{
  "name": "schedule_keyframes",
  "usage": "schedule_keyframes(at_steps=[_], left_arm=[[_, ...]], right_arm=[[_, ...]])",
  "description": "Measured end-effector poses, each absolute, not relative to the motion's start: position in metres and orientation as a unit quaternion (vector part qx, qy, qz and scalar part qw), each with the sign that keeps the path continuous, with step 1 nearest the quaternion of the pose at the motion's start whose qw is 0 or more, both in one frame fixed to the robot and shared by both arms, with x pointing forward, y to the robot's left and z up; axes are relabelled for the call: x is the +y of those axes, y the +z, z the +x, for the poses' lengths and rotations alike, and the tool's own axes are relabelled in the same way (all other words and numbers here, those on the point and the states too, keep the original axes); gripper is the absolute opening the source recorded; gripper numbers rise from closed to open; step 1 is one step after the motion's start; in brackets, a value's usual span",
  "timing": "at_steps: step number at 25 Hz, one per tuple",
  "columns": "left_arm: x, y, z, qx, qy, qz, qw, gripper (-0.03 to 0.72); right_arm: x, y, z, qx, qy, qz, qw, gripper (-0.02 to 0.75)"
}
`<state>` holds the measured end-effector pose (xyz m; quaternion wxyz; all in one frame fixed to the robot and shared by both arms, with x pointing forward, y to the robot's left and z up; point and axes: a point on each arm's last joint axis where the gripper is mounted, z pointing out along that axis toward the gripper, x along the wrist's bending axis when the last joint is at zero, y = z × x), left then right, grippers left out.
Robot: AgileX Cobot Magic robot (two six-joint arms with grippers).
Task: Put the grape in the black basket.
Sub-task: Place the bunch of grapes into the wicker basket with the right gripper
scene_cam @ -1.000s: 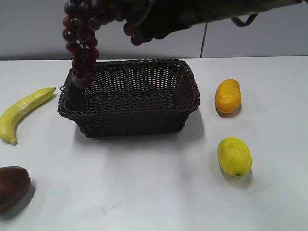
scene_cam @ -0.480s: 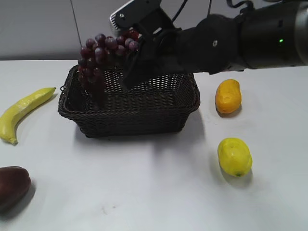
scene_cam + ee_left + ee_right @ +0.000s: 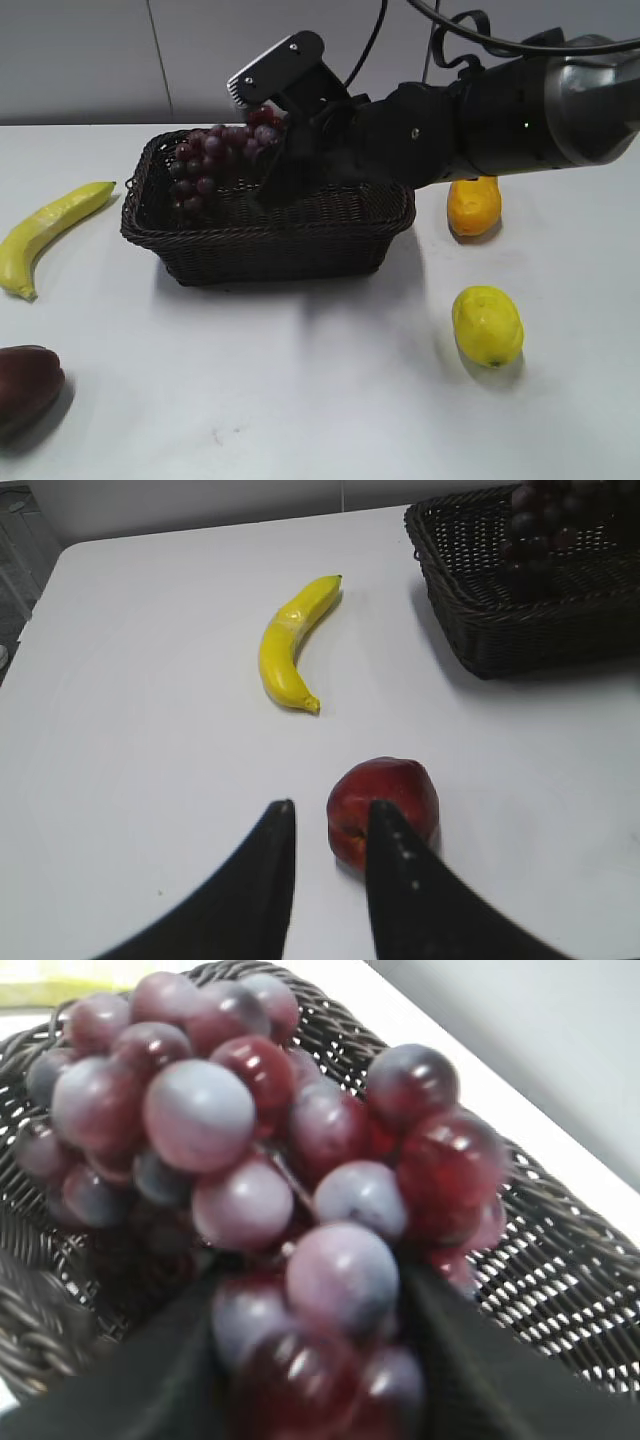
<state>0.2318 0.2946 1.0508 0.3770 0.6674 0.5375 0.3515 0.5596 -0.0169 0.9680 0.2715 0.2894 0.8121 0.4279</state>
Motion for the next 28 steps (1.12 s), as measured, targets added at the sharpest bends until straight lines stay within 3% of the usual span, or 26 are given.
schedule_keyframes(at_steps=[1,3,11,15,23,28], left_arm=[[0.295,1.051,0.232,0.537,0.352,0.667,0.377,0.228],[0.295,1.051,0.232,0.537,0.352,0.667,0.377,0.228],[0.295,1.051,0.232,0.537,0.352,0.667,0.377,0.228],[0.295,1.051,0.232,0.537,0.352,0.667,0.377,0.228],[0.295,1.051,0.232,0.537,0.352,0.667,0.377,0.227],[0.295,1.051,0.232,0.537,0.352,0.667,0.377,0.227]], right_arm=[[-0.017,0.969,0.560,0.810,0.431,0.289,0.275,0.574],[-0.017,0.969,0.561,0.808,0.432,0.290,0.277,0.627],[-0.023,1.008,0.548,0.808,0.446,0.281,0.263,0.604],[-0.033,1.036,0.526,0.834,0.430,0.272,0.212,0.585],[-0.060,1.052,0.474,0.899,0.297,0.322,0.032,0.580],[-0.091,1.054,0.456,0.915,0.152,0.373,0.018,0.574]])
